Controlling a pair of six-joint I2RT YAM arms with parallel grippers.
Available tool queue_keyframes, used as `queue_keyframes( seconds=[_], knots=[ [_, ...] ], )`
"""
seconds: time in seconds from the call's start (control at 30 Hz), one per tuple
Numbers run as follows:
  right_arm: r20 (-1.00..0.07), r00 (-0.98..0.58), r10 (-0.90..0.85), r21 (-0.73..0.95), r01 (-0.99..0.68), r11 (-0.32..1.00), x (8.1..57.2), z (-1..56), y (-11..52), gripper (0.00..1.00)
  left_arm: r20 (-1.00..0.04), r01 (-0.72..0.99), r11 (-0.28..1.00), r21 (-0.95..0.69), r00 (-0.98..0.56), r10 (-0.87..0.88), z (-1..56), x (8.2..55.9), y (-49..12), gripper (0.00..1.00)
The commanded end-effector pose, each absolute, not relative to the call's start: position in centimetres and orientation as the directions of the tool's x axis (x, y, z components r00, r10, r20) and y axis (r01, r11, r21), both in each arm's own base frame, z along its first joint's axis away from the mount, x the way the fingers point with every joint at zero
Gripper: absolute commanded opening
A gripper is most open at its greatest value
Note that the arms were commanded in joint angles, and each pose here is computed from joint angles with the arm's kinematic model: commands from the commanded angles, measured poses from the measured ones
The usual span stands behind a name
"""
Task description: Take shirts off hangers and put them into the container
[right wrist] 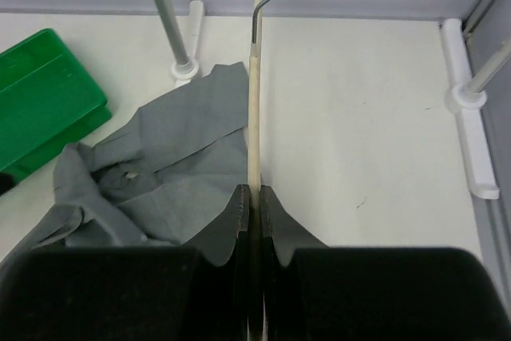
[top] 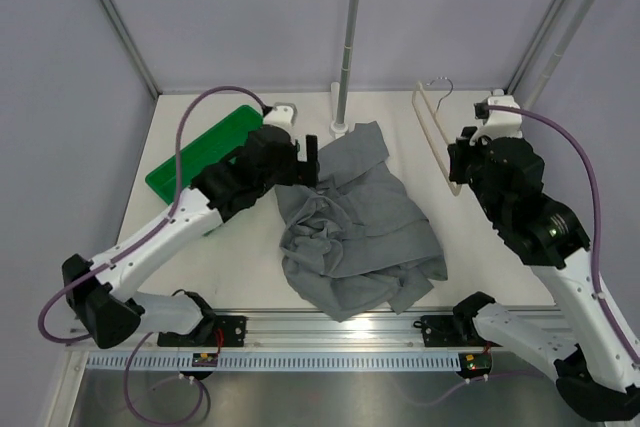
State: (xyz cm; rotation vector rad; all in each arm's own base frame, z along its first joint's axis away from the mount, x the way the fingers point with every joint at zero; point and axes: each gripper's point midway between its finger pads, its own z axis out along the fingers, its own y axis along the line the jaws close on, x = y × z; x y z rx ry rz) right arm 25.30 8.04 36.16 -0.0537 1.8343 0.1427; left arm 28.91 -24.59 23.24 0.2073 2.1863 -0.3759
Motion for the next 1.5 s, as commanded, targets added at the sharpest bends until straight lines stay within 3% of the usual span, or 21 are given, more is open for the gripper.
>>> queue_keyframes(
  seconds=[0.0, 0.23, 0.57, 0.93, 1.47],
  knots=[
    [-0.994, -0.092, 0.05, 0.048, 0.021, 0.999, 27.9, 41.7, 6.3, 0.0, -0.863, 0.297, 0.937, -0.184, -0.504, -0.009, 29.1, 29.3, -21.4, 0.99],
    [-1.0, 0.017, -0.016, -0.014, 0.142, 0.99, 32.7, 45.8, 6.1, 0.0, -0.946, 0.104, 0.989, -0.106, -0.318, -0.068, 34.1, 29.5, -12.5, 0.99],
    [-0.987, 0.152, -0.049, -0.016, 0.208, 0.978, 37.9, 51.3, 4.0, 0.0, -0.976, -0.14, 0.987, -0.084, -0.187, -0.11, 31.7, 28.1, -4.6, 0.99],
    [-0.973, 0.207, -0.097, -0.041, 0.257, 0.966, 43.2, 53.9, 2.0, 0.0, -0.966, -0.198, 0.98, -0.024, -0.249, -0.074, 30.2, 28.6, -3.6, 0.99],
    [-0.987, 0.123, -0.103, -0.071, 0.241, 0.968, 49.8, 50.6, 1.7, 0.0, -0.962, -0.183, 0.983, -0.022, -0.265, -0.071, 29.8, 28.9, -3.9, 0.99]
  ],
)
